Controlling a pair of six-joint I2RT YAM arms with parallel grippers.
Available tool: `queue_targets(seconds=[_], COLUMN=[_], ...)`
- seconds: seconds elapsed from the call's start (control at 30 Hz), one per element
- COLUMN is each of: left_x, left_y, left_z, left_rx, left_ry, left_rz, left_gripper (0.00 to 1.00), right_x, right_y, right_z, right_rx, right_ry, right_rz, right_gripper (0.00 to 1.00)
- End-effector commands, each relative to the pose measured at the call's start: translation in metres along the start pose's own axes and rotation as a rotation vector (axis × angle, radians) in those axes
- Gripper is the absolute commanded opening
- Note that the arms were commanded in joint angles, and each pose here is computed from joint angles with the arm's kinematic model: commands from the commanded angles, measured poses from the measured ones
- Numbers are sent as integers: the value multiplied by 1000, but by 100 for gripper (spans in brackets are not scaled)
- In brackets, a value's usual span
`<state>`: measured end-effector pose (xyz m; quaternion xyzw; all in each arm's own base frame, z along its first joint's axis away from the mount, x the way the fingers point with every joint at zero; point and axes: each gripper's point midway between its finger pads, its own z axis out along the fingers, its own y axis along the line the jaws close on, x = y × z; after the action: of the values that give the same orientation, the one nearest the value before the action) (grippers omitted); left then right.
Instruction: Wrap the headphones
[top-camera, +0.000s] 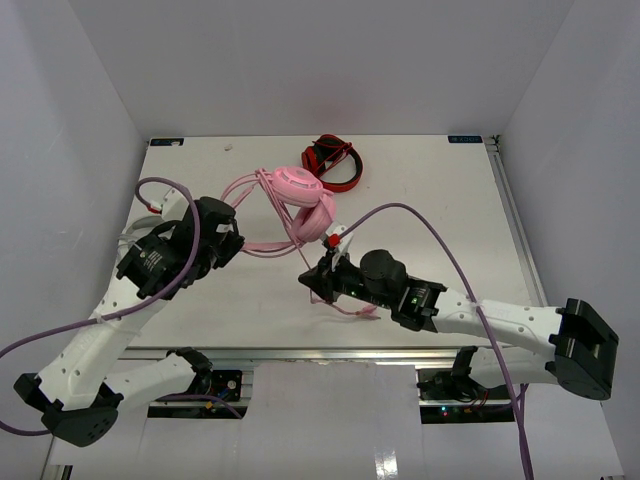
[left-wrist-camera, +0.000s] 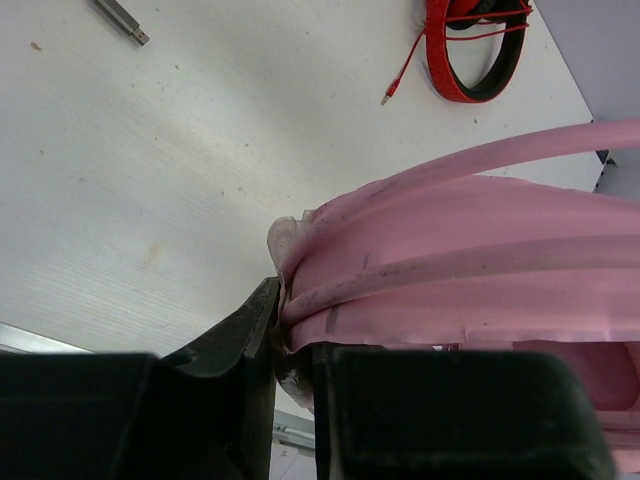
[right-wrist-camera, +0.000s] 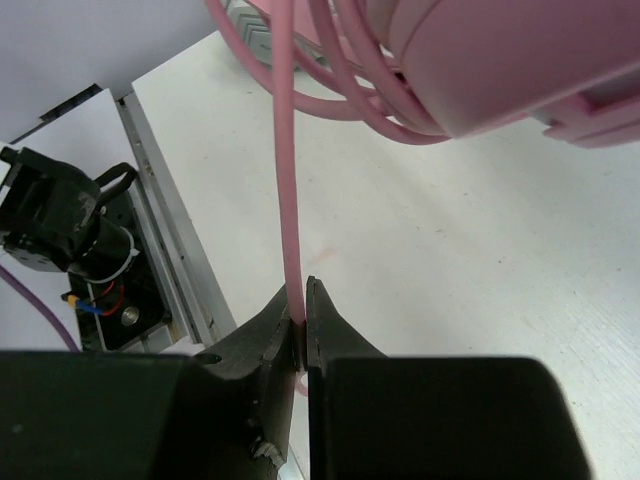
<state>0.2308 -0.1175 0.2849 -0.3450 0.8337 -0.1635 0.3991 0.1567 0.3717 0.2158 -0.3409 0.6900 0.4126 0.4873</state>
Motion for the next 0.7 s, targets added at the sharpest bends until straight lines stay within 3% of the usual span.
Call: queue_targets(seconds=[0.0, 0.3, 0.67], left_x=[-32, -28, -19], left_y=[-29, -20, -23], left_z=[-29, -31, -32], left_rx=[138, 102, 124], left_ry=[-65, -40, 6], left_rz=[-208, -227, -242], left_gripper=[0, 0, 0], right_x=[11, 27, 53], right_y=[-18, -45, -54], right_z=[5, 11, 24], right_rx=[121, 271, 283], right_ry=[-5, -68, -85], right_rz=[-30, -8, -20], right_gripper=[10, 8, 19])
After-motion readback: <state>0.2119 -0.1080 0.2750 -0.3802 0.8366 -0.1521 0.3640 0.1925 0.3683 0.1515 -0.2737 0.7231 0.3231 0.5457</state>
